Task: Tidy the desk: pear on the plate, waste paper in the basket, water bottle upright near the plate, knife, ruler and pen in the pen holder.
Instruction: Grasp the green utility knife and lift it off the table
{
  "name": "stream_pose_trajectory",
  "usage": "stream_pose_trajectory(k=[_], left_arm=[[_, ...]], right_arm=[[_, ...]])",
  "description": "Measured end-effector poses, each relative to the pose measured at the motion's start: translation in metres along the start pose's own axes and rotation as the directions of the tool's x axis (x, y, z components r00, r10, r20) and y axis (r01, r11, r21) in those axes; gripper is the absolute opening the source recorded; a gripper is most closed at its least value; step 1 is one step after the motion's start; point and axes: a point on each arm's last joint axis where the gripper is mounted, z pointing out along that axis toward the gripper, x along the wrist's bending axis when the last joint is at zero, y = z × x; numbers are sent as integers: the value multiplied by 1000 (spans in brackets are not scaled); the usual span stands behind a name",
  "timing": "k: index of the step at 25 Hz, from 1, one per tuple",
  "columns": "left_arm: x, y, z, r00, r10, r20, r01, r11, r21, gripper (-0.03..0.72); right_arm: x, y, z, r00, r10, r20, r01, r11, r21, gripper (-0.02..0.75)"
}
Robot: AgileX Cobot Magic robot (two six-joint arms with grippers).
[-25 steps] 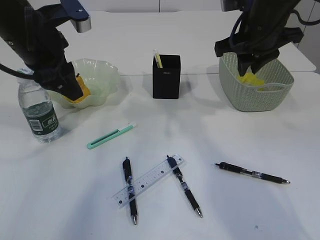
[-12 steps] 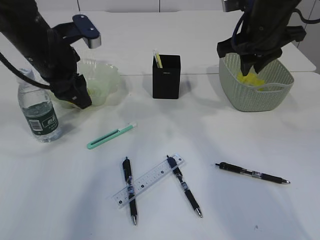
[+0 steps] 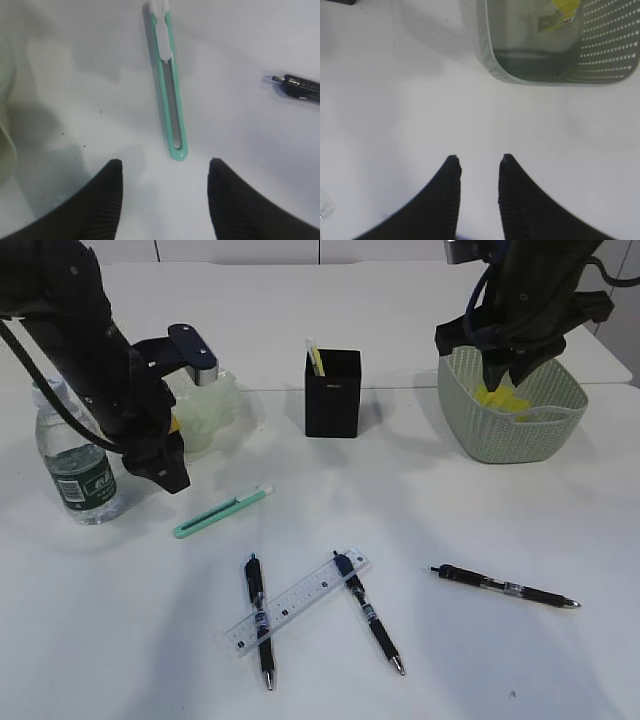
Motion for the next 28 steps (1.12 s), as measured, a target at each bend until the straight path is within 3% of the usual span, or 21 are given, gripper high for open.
stream_pose_trajectory(k=[7,17,28], left_arm=[[-6,6,13,999,38,1,-38,999,17,384],[7,22,36,998,-52,38,50,997,61,384],[9,19,65,991,-83,103,67,987,149,384]], right_arm=[[0,0,0,1000,0,0,0,1000,0,201],[0,-1,0,1000,0,2,0,1000,6,201],[0,-1,0,1000,0,3,0,1000,12,202]])
